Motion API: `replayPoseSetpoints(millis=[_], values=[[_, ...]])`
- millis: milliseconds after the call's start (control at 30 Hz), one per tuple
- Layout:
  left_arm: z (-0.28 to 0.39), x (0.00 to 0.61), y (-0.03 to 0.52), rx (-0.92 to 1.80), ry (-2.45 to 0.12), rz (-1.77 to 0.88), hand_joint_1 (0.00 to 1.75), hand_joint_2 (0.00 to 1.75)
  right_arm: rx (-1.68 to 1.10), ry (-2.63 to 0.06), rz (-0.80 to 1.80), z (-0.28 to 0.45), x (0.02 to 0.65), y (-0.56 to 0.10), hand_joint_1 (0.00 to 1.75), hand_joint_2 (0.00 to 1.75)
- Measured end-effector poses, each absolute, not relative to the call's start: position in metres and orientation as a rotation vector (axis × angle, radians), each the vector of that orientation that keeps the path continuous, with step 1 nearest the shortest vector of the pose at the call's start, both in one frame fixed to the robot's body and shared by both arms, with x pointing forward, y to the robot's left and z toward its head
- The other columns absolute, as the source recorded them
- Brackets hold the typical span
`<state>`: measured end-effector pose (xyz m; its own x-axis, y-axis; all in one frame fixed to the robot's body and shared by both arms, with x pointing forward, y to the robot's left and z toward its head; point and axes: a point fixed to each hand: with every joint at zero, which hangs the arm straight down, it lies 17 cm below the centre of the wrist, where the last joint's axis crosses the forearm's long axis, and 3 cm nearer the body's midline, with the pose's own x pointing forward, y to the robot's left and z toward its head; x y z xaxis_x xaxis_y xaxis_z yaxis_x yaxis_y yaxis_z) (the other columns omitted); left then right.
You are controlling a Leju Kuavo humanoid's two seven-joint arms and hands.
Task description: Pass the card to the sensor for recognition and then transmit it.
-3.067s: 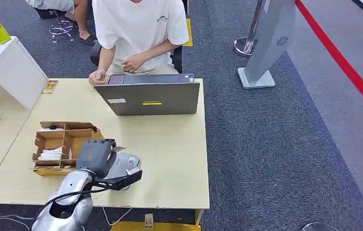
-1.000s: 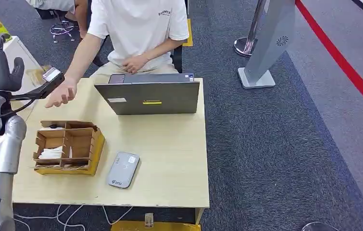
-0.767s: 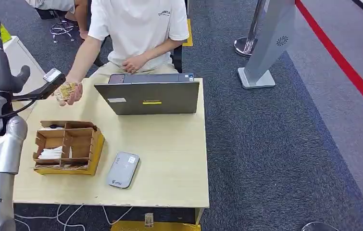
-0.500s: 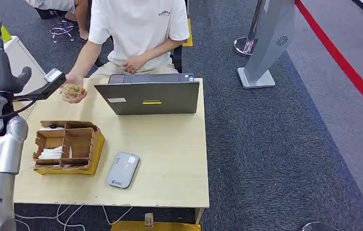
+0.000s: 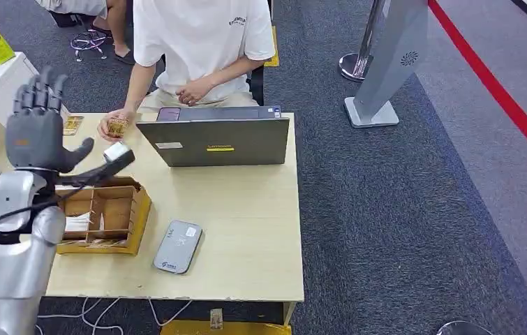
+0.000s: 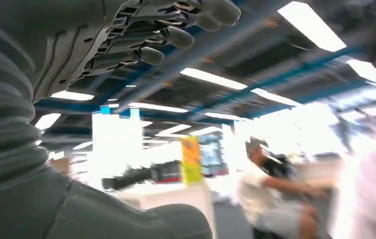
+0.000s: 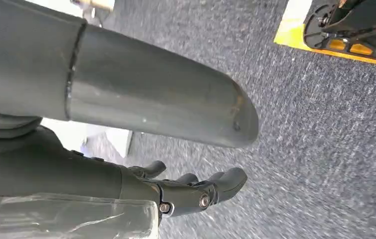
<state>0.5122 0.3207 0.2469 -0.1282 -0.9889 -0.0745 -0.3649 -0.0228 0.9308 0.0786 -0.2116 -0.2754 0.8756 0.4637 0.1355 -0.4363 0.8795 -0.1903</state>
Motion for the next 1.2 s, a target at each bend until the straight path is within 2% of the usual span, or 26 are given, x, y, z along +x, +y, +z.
replayPoseSetpoints(millis=[167, 200, 233, 300, 467, 700, 800, 1033, 1200], values=[[0.237, 0.505, 0.315, 1.428, -1.555, -1.196, 0.00, 1.75, -0.157, -0.178, 0.463, -0.275, 0.078, -0.212, 0.00, 0.00], [0.202, 0.470, 0.294, 1.341, -1.546, -1.329, 0.00, 1.75, -0.160, -0.175, 0.437, -0.275, 0.078, -0.211, 0.00, 0.00], [0.194, 0.458, 0.287, 1.317, -1.555, -1.356, 0.00, 1.75, -0.160, -0.173, 0.430, -0.275, 0.077, -0.211, 0.00, 0.00], [0.150, 0.340, 0.290, 1.087, -1.515, -1.602, 0.00, 1.75, -0.165, -0.158, 0.375, -0.276, 0.069, -0.213, 0.00, 0.00], [0.135, 0.295, 0.323, 0.993, -1.321, -1.731, 0.00, 1.75, -0.163, -0.160, 0.372, -0.276, 0.070, -0.212, 0.00, 0.00], [0.138, 0.294, 0.353, 1.043, -1.231, -1.773, 0.00, 1.75, -0.160, -0.163, 0.383, -0.276, 0.070, -0.212, 0.00, 0.00], [0.144, 0.306, 0.363, 1.180, -1.186, -1.783, 0.00, 1.75, -0.159, -0.162, 0.389, -0.276, 0.070, -0.212, 0.00, 0.00], [0.130, 0.345, 0.384, 1.394, -1.138, -1.659, 0.00, 1.75, -0.151, -0.161, 0.409, -0.276, 0.069, -0.210, 0.00, 0.00], [0.128, 0.364, 0.371, 1.480, -1.184, -1.549, 0.00, 1.75, -0.150, -0.164, 0.426, -0.276, 0.070, -0.210, 0.00, 0.00]])
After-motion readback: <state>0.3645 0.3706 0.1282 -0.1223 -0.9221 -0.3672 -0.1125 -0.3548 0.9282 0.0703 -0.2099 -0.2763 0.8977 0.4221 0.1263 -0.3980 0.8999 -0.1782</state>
